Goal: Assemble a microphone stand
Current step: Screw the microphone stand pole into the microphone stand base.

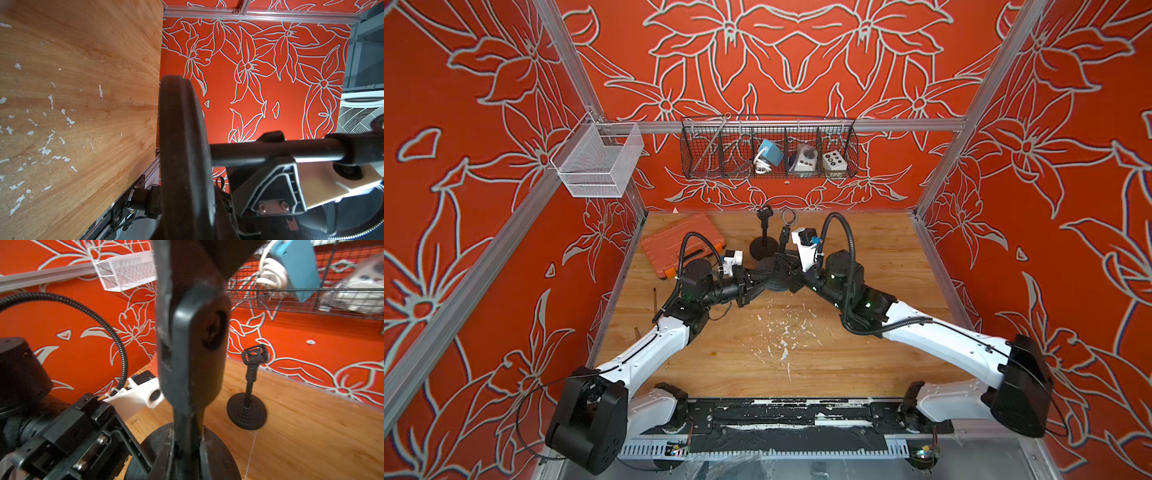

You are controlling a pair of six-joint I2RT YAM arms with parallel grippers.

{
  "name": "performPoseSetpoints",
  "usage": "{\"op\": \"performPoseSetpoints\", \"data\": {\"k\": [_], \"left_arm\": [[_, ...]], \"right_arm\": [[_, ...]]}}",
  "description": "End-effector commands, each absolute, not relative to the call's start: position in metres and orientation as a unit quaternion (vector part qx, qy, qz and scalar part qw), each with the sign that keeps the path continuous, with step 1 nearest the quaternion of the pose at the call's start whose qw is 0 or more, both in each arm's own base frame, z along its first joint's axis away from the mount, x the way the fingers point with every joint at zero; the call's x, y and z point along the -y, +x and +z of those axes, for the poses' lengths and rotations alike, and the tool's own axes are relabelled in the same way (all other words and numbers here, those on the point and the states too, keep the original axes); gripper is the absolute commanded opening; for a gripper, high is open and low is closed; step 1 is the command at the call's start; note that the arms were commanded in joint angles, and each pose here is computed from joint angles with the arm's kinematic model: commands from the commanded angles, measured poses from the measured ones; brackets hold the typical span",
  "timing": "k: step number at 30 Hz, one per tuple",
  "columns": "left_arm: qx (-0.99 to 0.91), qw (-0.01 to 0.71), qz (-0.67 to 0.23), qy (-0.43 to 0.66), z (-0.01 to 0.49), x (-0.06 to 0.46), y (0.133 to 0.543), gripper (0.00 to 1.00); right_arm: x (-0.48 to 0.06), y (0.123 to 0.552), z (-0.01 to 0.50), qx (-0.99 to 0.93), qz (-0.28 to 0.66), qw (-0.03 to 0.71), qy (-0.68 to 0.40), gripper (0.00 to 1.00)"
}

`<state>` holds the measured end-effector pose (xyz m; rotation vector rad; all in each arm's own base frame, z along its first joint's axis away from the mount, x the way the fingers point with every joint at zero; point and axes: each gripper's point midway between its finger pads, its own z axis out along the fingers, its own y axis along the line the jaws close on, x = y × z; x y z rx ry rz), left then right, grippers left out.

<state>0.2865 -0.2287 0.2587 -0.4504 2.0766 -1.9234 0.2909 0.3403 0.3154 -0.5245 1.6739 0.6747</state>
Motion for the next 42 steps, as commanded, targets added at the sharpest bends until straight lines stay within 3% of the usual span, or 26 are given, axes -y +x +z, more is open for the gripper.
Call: {"op": "performPoseSetpoints", "data": {"k": [1, 2, 3, 5, 9, 12, 25, 29, 42], "left_arm": [[-0.672, 0.220, -0.702, -0.084, 0.324, 0.227, 0.288, 0.00], [-0.673, 0.218, -0.701, -0.090, 0.323, 0.226, 0.289, 0.00], [-0.675, 0.217, -0.698, -0.096, 0.322, 0.225, 0.291, 0.00], [-0.683, 0.215, -0.690, -0.105, 0.319, 0.222, 0.294, 0.00], [-0.688, 0.211, -0.687, -0.104, 0.324, 0.218, 0.296, 0.00], [-0.689, 0.212, -0.685, -0.107, 0.326, 0.215, 0.295, 0.00], [-0.694, 0.194, -0.687, -0.090, 0.321, 0.216, 0.292, 0.00], [-0.696, 0.186, -0.688, -0.086, 0.320, 0.217, 0.293, 0.00], [-0.694, 0.167, -0.696, -0.073, 0.324, 0.219, 0.286, 0.00]], "right_arm": [[-0.309, 0.308, 0.277, -0.774, 0.190, 0.574, -0.188, 0.05], [-0.322, 0.300, 0.284, -0.756, 0.219, 0.573, -0.229, 0.31], [-0.337, 0.288, 0.292, -0.731, 0.258, 0.567, -0.279, 0.50], [-0.347, 0.270, 0.309, -0.694, 0.309, 0.565, -0.323, 0.65], [-0.339, 0.250, 0.337, -0.623, 0.408, 0.558, -0.366, 0.81], [-0.323, 0.252, 0.341, -0.609, 0.433, 0.545, -0.381, 0.82], [-0.319, 0.260, 0.308, -0.611, 0.404, 0.492, -0.471, 0.71], [-0.322, 0.270, 0.307, -0.614, 0.403, 0.490, -0.469, 0.63], [-0.344, 0.290, 0.334, -0.584, 0.454, 0.507, -0.442, 0.55]]}}
